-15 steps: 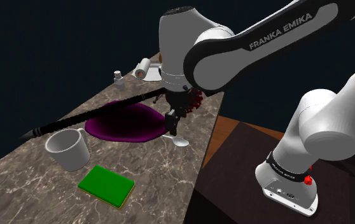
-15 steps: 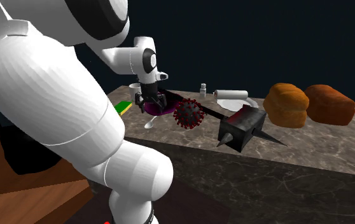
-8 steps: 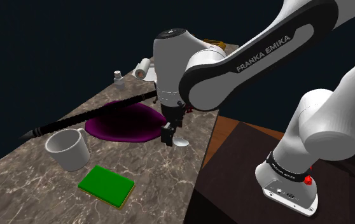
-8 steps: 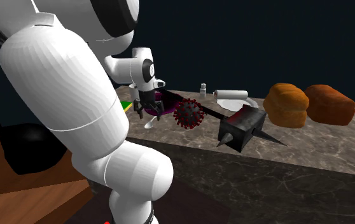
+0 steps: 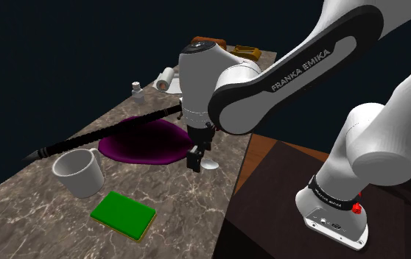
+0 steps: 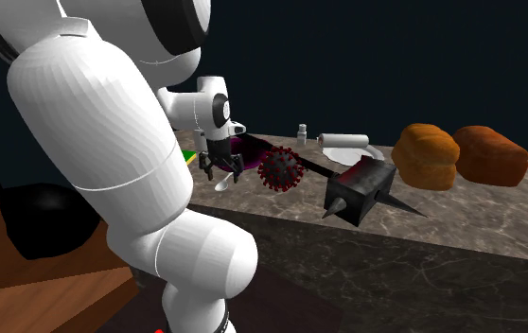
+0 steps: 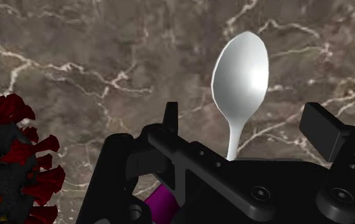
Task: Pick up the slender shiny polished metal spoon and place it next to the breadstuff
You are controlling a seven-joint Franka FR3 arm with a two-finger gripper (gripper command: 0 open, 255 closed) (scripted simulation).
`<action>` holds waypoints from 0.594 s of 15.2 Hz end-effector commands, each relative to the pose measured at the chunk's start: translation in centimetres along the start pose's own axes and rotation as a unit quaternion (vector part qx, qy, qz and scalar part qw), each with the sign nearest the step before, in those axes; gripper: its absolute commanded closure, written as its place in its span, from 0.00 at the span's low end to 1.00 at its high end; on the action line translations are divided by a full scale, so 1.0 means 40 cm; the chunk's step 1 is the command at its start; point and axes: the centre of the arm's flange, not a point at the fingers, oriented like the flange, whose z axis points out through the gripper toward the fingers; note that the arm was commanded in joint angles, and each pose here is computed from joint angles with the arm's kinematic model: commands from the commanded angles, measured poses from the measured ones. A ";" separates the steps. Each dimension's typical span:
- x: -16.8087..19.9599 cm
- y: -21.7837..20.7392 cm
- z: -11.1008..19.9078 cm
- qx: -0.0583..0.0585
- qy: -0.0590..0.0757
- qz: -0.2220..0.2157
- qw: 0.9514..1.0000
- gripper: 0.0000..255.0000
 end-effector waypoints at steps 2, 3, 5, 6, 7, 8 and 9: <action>0.000 0.000 0.000 0.000 0.000 0.000 1.000 1.00; 0.000 0.000 0.000 0.000 0.000 0.000 1.000 1.00; 0.000 0.000 0.000 0.000 0.000 0.000 1.000 1.00; 0.000 0.000 0.000 0.000 0.000 0.000 1.000 1.00; 0.000 0.000 0.000 0.000 0.000 0.000 1.000 1.00; 0.000 0.000 0.000 0.000 0.000 0.000 1.000 1.00; 0.000 0.000 0.000 0.000 0.000 0.000 1.000 1.00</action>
